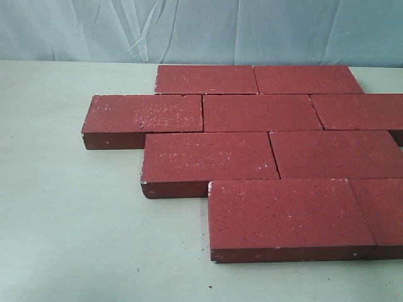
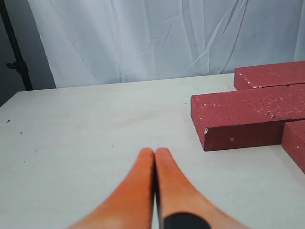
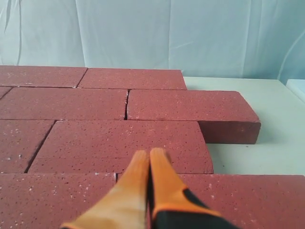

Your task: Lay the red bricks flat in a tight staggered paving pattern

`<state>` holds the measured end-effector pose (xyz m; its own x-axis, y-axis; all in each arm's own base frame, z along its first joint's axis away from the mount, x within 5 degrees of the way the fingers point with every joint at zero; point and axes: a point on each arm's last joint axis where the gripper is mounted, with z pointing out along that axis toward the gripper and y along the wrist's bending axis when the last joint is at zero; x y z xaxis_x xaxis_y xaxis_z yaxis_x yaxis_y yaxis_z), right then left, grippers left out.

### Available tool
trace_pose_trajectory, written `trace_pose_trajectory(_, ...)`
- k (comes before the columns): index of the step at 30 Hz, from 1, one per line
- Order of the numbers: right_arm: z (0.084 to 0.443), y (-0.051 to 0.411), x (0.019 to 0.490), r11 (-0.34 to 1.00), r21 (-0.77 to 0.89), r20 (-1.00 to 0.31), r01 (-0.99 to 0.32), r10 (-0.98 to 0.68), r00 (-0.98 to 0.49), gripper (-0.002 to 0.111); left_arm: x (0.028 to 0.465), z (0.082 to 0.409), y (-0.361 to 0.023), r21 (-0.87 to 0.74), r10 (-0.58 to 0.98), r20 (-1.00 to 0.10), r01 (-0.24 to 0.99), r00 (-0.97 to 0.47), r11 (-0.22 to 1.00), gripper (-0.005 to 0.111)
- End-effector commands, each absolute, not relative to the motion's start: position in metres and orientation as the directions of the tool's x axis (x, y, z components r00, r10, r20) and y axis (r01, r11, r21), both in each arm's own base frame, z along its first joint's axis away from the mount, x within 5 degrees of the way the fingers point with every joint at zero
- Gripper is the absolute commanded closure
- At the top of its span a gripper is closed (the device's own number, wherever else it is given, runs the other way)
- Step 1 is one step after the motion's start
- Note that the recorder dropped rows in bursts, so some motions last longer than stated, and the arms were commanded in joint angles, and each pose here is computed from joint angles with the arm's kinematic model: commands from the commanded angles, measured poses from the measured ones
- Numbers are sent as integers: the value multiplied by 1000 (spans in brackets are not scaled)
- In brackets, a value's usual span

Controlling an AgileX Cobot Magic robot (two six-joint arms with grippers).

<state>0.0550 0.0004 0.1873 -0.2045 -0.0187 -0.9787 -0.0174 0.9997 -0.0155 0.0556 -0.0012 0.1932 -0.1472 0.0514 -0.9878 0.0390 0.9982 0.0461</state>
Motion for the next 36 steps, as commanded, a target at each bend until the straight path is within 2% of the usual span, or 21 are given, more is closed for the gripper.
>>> trace_pose_trajectory(1, 186, 0, 54, 1000, -10, -978, -10, -12, -209, 109, 56, 192, -2, 28, 33, -989, 40, -142, 999, 107)
trace_pose_trajectory(36, 186, 0, 54, 1000, 2, -977, -11, 0, -211, 109, 56, 192, -2, 28, 33, -989, 40, -142, 999, 107)
